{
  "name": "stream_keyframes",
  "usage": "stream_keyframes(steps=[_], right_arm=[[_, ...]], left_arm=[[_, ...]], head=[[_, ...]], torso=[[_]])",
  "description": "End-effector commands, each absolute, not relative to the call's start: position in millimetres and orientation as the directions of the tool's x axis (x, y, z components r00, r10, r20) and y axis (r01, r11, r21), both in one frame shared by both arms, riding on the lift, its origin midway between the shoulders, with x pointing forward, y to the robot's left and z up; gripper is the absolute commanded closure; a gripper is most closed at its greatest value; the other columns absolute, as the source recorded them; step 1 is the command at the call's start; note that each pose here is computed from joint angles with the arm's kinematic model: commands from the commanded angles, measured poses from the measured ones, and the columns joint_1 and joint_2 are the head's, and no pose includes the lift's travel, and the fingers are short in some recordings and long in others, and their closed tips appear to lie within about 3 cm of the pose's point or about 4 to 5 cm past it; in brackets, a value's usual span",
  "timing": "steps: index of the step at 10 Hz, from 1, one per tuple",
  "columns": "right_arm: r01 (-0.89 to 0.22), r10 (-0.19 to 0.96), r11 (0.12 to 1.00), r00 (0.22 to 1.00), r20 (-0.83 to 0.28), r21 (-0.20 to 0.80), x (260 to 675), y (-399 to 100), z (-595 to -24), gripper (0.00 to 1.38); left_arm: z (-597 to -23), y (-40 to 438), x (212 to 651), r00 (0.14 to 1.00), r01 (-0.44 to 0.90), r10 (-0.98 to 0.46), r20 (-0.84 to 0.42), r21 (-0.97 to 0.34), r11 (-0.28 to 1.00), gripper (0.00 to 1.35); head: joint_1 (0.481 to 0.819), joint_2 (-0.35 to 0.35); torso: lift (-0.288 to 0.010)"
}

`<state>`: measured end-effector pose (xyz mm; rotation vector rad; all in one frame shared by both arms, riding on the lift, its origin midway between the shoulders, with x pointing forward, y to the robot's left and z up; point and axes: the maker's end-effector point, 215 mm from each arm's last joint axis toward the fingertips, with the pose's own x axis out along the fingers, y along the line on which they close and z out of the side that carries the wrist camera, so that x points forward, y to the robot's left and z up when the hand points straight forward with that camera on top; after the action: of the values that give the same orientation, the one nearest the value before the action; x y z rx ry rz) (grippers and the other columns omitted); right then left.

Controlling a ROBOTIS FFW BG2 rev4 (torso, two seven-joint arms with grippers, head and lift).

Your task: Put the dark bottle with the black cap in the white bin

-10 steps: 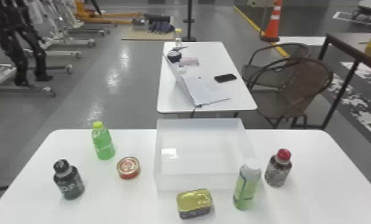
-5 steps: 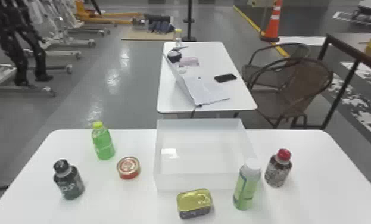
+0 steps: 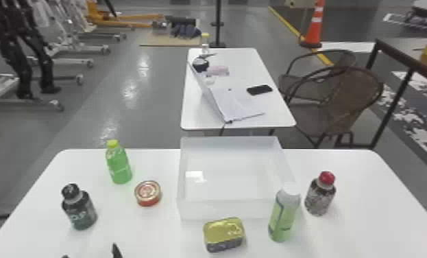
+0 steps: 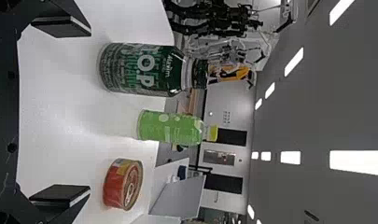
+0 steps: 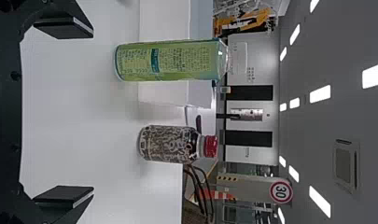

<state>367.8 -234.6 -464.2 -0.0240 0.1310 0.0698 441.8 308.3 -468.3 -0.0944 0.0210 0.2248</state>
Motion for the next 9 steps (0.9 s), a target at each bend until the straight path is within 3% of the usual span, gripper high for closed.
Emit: stream_keyframes(steps=[1, 9], right_arm=[[-0.071, 0.068, 0.997, 0.989, -0.133, -0.020, 367, -235, -465, 0.11], [-0.067, 0.065, 0.998, 0.989, -0.134, -0.013, 367, -235, -466, 0.11]], left_arm=[[-468, 317, 458, 0.971, -0.238, 0.236, -0.028, -0.084, 0.968, 0.12], [-460, 364, 536, 0.936, -0.353, 0.353, -0.018, -0.075, 0.933, 0.12]], head=[[0.549, 0.000], [0.549, 0.000]], torso=[[-0.100], [-0.100]])
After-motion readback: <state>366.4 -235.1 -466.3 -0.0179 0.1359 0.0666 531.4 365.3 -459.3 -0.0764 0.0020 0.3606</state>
